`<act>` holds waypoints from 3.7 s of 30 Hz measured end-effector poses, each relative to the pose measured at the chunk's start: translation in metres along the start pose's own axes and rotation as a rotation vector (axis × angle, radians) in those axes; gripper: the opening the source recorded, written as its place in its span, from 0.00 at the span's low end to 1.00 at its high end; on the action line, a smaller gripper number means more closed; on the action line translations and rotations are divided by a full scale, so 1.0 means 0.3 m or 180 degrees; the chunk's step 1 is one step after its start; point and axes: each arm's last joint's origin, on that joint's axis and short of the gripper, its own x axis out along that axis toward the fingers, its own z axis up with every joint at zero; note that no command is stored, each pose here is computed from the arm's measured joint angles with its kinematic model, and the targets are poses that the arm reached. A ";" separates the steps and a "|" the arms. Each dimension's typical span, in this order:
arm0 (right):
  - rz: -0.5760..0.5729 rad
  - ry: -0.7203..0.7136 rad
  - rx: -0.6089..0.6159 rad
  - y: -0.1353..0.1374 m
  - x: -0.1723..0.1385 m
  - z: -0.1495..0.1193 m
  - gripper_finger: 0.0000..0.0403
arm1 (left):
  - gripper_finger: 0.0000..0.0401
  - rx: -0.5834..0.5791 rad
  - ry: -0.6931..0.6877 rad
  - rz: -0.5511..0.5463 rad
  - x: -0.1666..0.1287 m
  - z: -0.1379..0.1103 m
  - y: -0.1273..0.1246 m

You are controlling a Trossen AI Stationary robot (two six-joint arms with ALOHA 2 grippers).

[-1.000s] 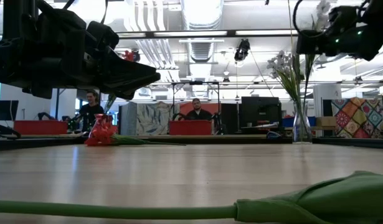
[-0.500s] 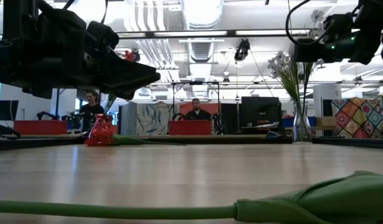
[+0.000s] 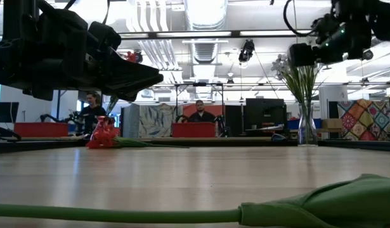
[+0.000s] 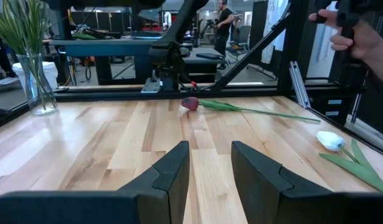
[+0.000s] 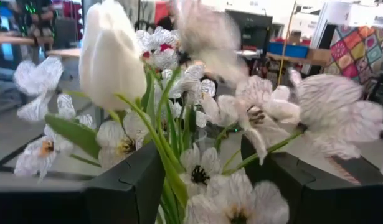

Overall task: Sort flowers into vase by color
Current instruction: Put the white flowers into the transparent flower vase, then put the red flowers into the red flower vase

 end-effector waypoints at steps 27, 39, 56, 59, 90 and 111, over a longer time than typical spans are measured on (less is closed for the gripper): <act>0.0488 0.0681 -0.0016 -0.071 -0.031 0.310 0.49 | 0.26 0.0053 -0.0008 0.0000 0.000 0.002 0.000; 0.0933 0.0472 -0.0021 -0.105 -0.060 0.439 0.43 | 0.25 0.0077 0.0032 0.0001 -0.016 0.048 -0.001; 0.1576 0.0292 -0.0430 -0.097 -0.154 0.545 0.03 | 0.19 0.0287 0.1549 0.0649 -0.120 0.200 0.021; 0.1675 0.0293 -0.0491 -0.067 -0.155 0.555 0.04 | 0.18 0.0387 0.2001 0.0943 -0.127 0.258 0.036; 0.2171 0.0516 -0.0839 0.071 -0.149 0.527 0.19 | 0.35 0.0516 0.4479 0.1192 0.082 0.211 0.619; 0.2407 0.0567 -0.0785 0.079 -0.153 0.520 0.17 | 0.31 0.0472 0.5093 0.1114 0.055 0.058 0.800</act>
